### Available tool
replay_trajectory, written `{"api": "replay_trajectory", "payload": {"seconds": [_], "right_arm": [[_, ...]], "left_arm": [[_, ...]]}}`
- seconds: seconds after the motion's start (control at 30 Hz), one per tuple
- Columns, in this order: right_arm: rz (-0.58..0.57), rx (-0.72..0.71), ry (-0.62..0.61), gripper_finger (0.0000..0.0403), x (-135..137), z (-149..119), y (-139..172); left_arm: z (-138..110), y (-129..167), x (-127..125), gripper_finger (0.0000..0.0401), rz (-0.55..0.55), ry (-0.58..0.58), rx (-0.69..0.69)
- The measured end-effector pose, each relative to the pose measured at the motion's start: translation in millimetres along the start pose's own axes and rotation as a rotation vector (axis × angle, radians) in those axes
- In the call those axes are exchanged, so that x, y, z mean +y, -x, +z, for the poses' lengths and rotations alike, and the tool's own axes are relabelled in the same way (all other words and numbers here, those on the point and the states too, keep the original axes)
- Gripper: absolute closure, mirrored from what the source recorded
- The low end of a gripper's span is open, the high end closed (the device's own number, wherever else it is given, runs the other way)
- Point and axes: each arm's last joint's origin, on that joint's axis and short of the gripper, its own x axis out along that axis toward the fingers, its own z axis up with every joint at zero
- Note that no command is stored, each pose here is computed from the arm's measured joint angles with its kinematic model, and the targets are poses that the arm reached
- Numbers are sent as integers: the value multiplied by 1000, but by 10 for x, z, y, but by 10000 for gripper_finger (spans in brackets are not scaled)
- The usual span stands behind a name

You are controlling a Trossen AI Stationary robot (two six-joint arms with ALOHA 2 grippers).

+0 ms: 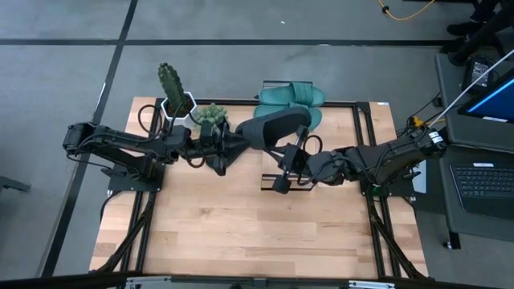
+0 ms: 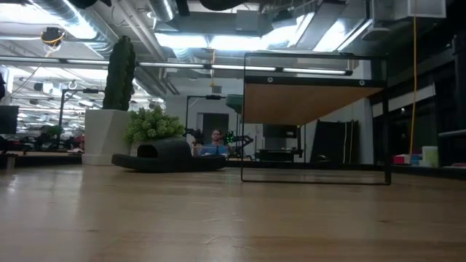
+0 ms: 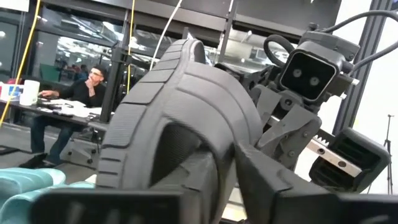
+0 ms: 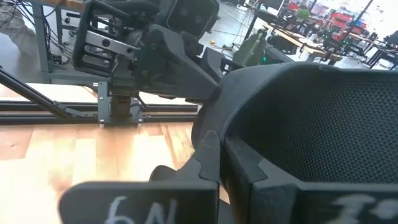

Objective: Pick and place slides into the shelf
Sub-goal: Put the bottom black slide on the shelf

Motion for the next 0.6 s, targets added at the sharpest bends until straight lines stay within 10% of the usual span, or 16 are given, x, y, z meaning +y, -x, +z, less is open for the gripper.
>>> {"api": "replay_trajectory", "payload": {"seconds": [0.6], "right_arm": [[-3, 26, 3, 351, 5, -32, -2]], "left_arm": [[-11, -2, 4, 398, 16, -67, 8]]}}
